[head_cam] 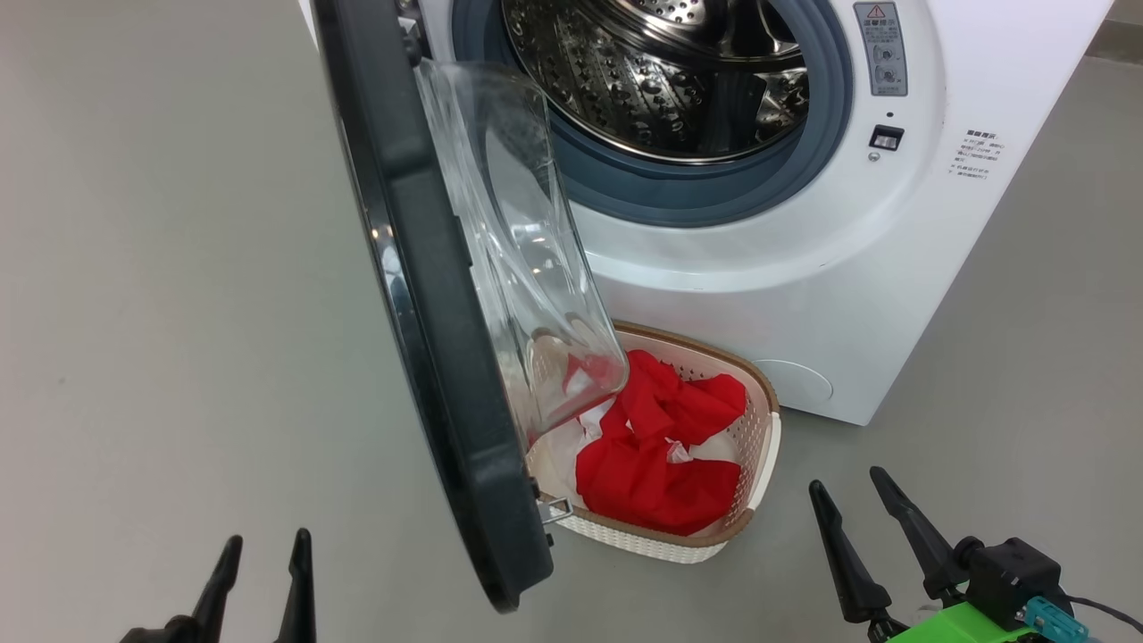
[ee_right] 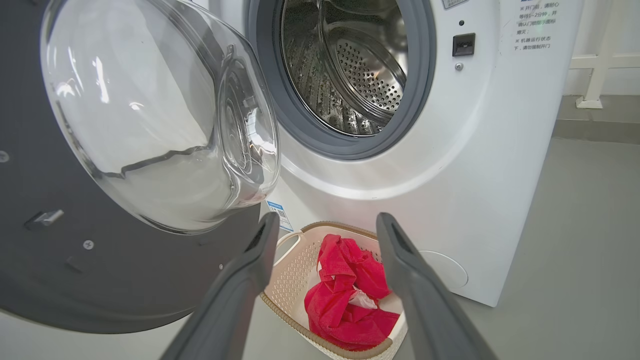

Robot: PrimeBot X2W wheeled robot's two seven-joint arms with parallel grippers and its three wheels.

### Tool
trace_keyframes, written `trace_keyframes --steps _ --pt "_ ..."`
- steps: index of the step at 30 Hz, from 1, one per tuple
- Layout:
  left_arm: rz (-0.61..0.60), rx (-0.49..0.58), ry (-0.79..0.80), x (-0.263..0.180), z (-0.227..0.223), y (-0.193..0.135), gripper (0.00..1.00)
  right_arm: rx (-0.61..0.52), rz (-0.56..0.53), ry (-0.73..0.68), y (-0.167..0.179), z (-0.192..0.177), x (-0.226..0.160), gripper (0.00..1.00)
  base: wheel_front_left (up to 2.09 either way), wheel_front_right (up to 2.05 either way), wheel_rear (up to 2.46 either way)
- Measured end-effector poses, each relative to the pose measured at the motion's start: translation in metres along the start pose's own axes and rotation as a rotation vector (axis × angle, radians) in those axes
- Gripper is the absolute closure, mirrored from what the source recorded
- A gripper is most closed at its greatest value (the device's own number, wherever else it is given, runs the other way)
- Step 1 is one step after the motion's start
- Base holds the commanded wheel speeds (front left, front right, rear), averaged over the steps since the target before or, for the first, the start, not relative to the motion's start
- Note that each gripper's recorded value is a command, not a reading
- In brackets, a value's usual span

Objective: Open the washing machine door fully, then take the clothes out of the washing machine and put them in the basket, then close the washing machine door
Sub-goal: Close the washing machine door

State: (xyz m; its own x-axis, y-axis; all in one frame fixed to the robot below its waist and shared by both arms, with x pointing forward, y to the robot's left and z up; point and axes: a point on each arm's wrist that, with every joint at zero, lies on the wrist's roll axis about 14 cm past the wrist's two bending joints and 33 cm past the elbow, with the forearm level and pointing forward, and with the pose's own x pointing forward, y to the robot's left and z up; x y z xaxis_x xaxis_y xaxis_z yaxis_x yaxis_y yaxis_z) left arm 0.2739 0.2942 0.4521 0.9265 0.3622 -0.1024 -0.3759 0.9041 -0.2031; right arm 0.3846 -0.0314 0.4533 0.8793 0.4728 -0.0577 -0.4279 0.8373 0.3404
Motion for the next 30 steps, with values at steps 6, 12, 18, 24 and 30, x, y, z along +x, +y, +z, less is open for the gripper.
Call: trace_keyframes --steps 6,12,18,24,30 --pt "-0.026 0.131 -0.011 -0.002 0.005 -0.007 0.0 0.001 -0.01 -0.004 -0.003 0.001 0.0 0.0 0.0 0.0 0.0" --pt "-0.021 0.125 -0.001 -0.005 0.0 -0.015 0.0 0.004 -0.02 -0.004 -0.007 0.001 0.001 0.0 0.0 0.0 0.0" --pt "-0.018 0.12 -0.002 -0.005 0.0 -0.018 0.0 0.004 -0.02 -0.004 -0.007 0.001 0.001 0.0 0.0 0.0 0.0" --pt "-0.016 0.12 -0.008 -0.006 0.002 -0.018 0.0 0.002 -0.018 -0.007 -0.006 0.002 0.001 0.0 0.0 0.0 0.0" --pt "0.011 -0.033 -0.039 -0.006 0.01 -0.011 1.0 0.002 -0.016 -0.009 -0.005 0.003 0.001 0.0 0.0 0.0 0.0"
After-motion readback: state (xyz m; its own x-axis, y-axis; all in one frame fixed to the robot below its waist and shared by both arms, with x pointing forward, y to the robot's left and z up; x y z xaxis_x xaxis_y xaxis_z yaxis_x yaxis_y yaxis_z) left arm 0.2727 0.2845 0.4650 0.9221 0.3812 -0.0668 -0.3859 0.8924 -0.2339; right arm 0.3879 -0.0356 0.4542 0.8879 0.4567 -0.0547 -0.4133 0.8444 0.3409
